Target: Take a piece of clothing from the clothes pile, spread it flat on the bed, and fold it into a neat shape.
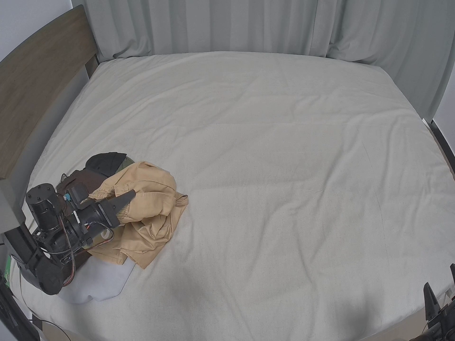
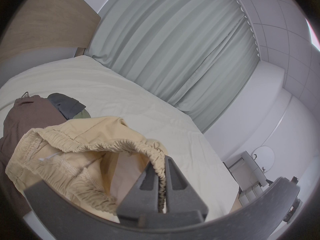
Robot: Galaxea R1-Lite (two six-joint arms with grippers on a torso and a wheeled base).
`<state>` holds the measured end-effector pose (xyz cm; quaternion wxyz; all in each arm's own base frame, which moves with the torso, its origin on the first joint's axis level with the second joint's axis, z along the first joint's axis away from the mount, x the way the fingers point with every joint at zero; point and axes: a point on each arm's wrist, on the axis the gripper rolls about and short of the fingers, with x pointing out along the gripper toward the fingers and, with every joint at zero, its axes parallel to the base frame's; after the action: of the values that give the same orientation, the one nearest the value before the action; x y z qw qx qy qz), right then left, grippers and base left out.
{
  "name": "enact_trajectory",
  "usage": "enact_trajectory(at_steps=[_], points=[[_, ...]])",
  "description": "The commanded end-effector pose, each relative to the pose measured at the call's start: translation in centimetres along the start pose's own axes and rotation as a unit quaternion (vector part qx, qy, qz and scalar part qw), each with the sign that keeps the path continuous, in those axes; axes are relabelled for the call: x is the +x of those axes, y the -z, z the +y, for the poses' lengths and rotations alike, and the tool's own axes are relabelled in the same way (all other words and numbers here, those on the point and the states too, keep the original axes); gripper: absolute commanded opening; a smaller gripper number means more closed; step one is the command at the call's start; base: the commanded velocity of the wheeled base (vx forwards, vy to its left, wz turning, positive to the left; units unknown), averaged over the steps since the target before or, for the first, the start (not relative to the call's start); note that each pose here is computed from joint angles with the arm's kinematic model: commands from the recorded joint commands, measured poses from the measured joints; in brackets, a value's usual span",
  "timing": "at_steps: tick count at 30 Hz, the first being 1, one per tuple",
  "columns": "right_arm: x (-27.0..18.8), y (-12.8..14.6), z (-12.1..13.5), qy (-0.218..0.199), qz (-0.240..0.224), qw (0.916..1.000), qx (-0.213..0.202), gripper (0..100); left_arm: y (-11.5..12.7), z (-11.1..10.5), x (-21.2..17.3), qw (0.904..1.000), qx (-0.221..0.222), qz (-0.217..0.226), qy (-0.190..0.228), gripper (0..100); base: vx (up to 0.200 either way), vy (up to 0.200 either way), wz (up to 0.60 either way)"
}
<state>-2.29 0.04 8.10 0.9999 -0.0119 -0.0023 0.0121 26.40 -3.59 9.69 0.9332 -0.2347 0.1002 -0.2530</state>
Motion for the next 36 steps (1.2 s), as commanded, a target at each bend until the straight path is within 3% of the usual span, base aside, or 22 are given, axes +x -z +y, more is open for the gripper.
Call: enact_trajectory(at_steps=[1,10,16,22,27,36], points=[[0.1,0.5,0.0,0.000,0.004,1.0000,0.000,100,-0.3,-0.5,-0.2,0.9999,0.005,-0.006,0.008,0,0.000,0.000,0.00],[0.1,0.5,0.0,0.000,0.004,1.0000,0.000,100,-1.4,-1.7,-0.6,0.9993,0.002,-0.030,0.020,0,0.000,0.000,0.00],[0.1,0.5,0.0,0.000,0.004,1.0000,0.000,100,-3.2,-4.3,-0.7,0.9941,-0.057,-0.082,0.043,0,0.000,0.000,0.00],[0.1,0.5,0.0,0.000,0.004,1.0000,0.000,100,-3.1,-4.8,-0.7,0.9934,-0.061,-0.086,0.045,0,0.000,0.000,0.00],[0.1,0.5,0.0,0.000,0.004,1.0000,0.000,100,-2.9,-7.1,-1.3,0.9901,-0.081,-0.092,0.069,0,0.000,0.000,0.00],[0.1,0.5,0.0,0.000,0.004,1.0000,0.000,100,-2.8,-11.6,-1.0,0.9742,-0.149,-0.159,0.061,0,0.000,0.000,0.00]])
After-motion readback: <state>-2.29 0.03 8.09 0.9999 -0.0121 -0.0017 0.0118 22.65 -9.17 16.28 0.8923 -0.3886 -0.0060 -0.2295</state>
